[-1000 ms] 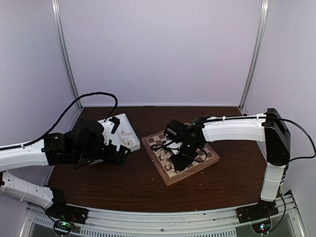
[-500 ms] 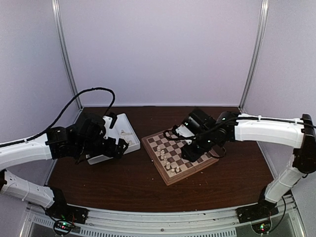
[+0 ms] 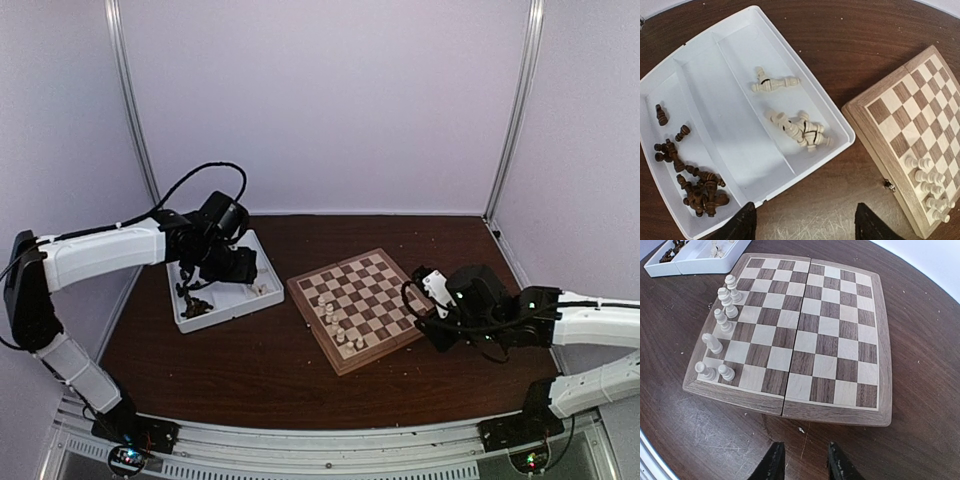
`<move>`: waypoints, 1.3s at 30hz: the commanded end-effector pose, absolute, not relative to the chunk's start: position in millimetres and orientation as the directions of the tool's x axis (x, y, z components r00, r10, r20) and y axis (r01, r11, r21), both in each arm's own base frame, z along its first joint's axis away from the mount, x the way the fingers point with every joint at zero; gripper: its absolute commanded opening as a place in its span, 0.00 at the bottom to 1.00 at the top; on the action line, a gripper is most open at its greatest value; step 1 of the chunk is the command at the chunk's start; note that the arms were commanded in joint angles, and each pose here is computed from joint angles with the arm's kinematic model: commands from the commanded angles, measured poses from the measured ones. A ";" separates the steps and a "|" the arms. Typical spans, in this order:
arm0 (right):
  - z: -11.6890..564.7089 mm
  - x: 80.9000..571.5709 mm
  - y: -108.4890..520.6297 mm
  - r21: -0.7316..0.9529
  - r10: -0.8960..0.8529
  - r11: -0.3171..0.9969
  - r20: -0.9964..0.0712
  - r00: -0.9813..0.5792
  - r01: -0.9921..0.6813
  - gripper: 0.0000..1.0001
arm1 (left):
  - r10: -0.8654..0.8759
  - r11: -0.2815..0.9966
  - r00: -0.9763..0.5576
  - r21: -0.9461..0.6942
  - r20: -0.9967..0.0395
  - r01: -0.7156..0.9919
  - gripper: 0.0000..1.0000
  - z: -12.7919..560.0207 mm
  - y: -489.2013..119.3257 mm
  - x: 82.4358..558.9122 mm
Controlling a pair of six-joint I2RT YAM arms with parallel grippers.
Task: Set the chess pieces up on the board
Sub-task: Pick up the chess piece from the storage box.
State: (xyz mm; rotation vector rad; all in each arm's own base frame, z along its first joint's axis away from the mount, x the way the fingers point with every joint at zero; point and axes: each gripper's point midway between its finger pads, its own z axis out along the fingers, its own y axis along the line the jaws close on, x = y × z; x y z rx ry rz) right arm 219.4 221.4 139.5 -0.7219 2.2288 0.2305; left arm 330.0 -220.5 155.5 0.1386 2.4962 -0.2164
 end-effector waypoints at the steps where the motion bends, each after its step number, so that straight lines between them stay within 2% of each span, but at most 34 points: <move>1: 141.3 221.4 214.8 -0.034 -0.349 0.842 -0.795 -0.496 -0.538 0.31 | -0.047 0.991 -0.845 -0.129 -0.532 0.027 0.63 141.9 -221.9 350.0; 10: 148.5 207.5 196.7 -0.009 -0.292 0.833 -0.856 -0.426 -0.554 0.33 | -0.255 0.966 -0.831 -0.166 -0.495 -0.198 0.56 113.6 -211.8 386.7; 26: 154.3 196.3 178.9 0.028 -0.169 0.828 -0.939 -0.298 -0.560 0.37 | -0.322 0.946 -0.832 -0.189 -0.452 -0.264 0.39 84.5 -219.5 422.9; 39: 148.6 196.8 186.9 0.018 -0.204 0.813 -0.928 -0.313 -0.582 0.38 | -0.369 0.929 -0.835 -0.189 -0.408 -0.318 0.37 59.8 -222.2 429.6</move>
